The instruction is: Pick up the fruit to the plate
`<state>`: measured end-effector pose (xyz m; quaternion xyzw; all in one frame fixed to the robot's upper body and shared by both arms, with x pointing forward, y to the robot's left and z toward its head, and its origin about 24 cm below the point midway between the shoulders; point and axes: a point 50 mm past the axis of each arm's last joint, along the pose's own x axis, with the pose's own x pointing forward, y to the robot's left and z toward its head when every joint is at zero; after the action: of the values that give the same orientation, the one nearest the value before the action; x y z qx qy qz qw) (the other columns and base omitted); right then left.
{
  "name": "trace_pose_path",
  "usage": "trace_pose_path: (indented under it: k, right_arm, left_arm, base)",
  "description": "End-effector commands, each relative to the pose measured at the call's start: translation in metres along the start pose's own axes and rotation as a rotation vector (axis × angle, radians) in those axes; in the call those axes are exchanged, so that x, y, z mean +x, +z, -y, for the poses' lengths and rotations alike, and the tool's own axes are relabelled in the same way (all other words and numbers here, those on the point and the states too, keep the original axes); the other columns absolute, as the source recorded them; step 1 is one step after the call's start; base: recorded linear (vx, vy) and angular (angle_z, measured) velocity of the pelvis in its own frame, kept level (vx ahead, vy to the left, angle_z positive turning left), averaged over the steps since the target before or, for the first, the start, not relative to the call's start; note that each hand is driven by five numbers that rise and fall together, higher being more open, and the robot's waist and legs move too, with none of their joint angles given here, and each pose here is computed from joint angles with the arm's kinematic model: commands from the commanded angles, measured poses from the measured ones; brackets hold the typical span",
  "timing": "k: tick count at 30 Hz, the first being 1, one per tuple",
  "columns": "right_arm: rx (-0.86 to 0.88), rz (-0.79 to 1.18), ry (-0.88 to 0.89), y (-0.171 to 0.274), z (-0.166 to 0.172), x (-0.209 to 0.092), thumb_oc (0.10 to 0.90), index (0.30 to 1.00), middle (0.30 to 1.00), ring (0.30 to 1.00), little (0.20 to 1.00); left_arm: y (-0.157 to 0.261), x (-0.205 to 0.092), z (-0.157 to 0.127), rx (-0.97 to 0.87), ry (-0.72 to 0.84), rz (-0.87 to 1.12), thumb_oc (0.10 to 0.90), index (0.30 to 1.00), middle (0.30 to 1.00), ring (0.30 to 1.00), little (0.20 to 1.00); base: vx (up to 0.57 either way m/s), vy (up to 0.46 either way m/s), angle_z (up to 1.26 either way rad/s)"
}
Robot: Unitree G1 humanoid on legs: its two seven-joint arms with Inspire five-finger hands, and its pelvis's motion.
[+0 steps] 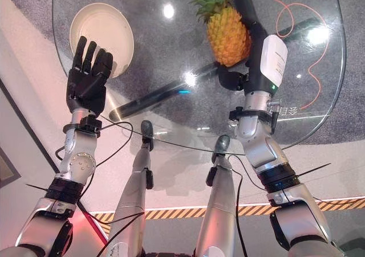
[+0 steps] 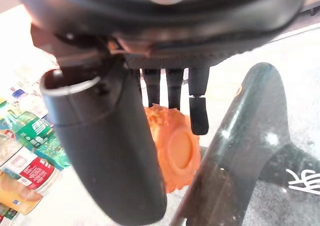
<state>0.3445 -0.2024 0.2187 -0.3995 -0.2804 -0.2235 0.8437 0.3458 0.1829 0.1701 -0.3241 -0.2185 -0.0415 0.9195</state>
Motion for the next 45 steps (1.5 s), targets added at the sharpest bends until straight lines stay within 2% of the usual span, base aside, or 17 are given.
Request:
trace_pose_path:
  k: [1,26,35,40,45]
  right_arm:
    - [0.021,0.245,-0.076,0.042,0.025,0.014,0.1,0.3,0.3,0.3,0.2]
    - [0.066,0.432,0.122,0.09,0.005,0.005,0.1,0.3,0.3,0.3,0.2]
    - [0.106,0.45,0.164,0.099,0.004,0.002,0.1,0.3,0.3,0.3,0.2]
    - [0.121,0.494,0.187,0.107,0.002,-0.004,0.1,0.3,0.3,0.3,0.2]
    - [0.129,0.523,0.197,0.114,0.0,-0.006,0.1,0.3,0.3,0.3,0.2]
  left_arm:
    - [0.036,0.016,0.033,0.032,-0.176,0.139,0.8,0.9,0.9,0.9,0.9]
    - [0.013,0.02,0.056,0.005,-0.127,0.066,0.8,0.9,0.9,0.9,0.9]
    - [0.022,0.021,0.063,0.153,-0.114,0.151,0.8,0.9,0.9,0.9,0.9]
    - [0.015,0.019,0.067,-0.026,-0.192,0.083,0.8,0.9,0.9,0.9,0.9]
    - [0.013,0.018,0.076,-0.076,-0.253,0.076,0.8,0.9,0.9,0.9,0.9]
  base:
    - [0.0,0.0,0.0]
    - [0.0,0.0,0.0]
    - [0.0,0.0,0.0]
    - [0.0,0.0,0.0]
    - [0.0,0.0,0.0]
